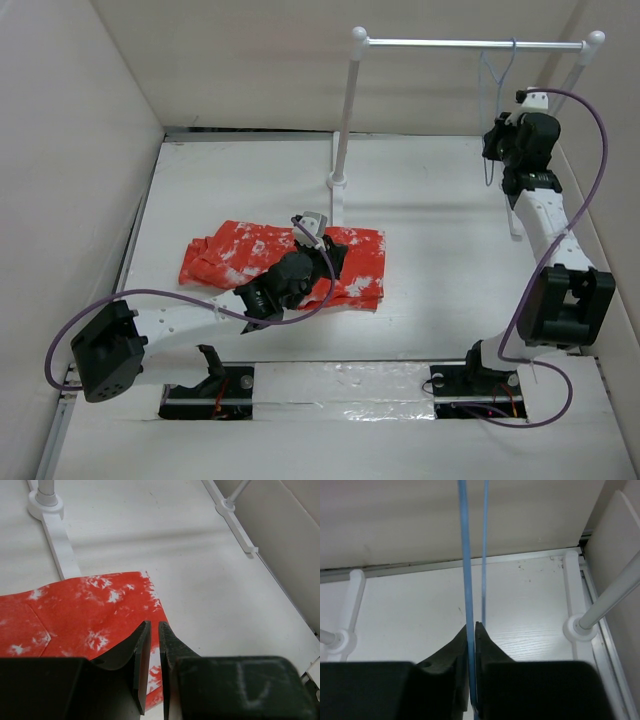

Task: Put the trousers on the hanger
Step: Pick up the hanger from the clothesline.

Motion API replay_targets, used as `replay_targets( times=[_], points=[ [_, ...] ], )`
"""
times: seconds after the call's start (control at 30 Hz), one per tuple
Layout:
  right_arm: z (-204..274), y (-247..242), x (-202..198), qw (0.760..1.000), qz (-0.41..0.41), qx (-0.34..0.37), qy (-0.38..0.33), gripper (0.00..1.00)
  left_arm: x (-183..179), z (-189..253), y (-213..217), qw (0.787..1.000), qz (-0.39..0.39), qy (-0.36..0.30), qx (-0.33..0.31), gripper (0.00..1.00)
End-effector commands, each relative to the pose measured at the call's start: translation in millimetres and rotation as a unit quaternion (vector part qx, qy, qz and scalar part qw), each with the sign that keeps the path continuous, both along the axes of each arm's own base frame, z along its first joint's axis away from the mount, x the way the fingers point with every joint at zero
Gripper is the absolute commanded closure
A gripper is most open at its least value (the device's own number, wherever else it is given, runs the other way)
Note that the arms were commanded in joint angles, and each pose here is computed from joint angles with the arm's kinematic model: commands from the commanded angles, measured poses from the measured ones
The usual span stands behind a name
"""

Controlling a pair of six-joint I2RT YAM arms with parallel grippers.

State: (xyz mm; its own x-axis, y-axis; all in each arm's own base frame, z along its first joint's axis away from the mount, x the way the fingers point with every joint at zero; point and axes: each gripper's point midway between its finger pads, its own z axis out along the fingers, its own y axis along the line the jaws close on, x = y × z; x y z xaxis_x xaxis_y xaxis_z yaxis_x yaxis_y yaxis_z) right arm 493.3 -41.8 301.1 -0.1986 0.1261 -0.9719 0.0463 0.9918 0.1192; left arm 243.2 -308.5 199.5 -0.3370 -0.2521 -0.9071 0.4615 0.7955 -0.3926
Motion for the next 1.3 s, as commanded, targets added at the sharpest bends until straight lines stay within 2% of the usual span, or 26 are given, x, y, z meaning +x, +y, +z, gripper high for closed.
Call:
replay_targets(
  times=[0.0,0.03,0.1,0.17,0.27,0.4,0.6,0.67,0.77,0.9,1.0,1.03,1.17,1.27],
  points=[
    [38,6,-6,0.998,0.007,-0.016,-0.058,0.97,1,15,-2,0.999,-0.002,-0.013,-0.029,0.90],
    [40,6,-7,0.998,0.009,-0.017,-0.061,1.00,1,14,-3,1.000,-0.003,-0.013,-0.029,0.90],
    [48,8,-10,0.997,0.014,-0.020,-0.074,1.00,1,13,-3,1.000,-0.003,-0.012,-0.027,0.90],
    [74,16,-19,0.993,0.026,-0.025,-0.115,1.00,2,13,-4,1.000,-0.003,-0.011,-0.027,0.89],
    [102,18,-36,0.988,0.026,-0.033,-0.151,1.00,3,12,-7,1.000,-0.006,-0.012,-0.024,0.80],
    [110,24,-51,0.987,0.031,-0.034,-0.156,1.00,3,12,-15,1.000,-0.017,-0.010,-0.022,0.69],
    [68,23,-68,0.993,0.025,-0.031,-0.109,1.00,0,39,-31,0.998,-0.050,-0.022,-0.042,0.59],
    [40,25,-74,0.996,0.028,-0.027,-0.086,1.00,-1,47,-33,0.997,-0.055,-0.024,-0.048,0.58],
    [22,36,-85,0.995,0.042,-0.020,-0.083,1.00,0,63,-40,0.996,-0.062,-0.028,-0.063,0.58],
    [-34,54,-101,0.997,0.060,-0.008,-0.039,1.00,3,80,-55,0.994,-0.074,-0.032,-0.078,0.58],
    [-57,69,-112,0.997,0.069,-0.007,-0.018,1.00,10,89,-77,0.993,-0.086,-0.032,-0.080,0.58],
    [-78,74,-118,0.997,0.074,-0.004,0.001,1.00,13,94,-91,0.992,-0.093,-0.035,-0.080,0.58],
    [-118,95,-136,0.995,0.097,0.010,0.019,1.00,32,96,-126,0.992,-0.097,-0.037,-0.068,0.53],
    [-141,99,-145,0.994,0.104,0.018,0.032,1.00,50,82,-156,0.994,-0.094,-0.026,-0.042,0.53]
  ],
)
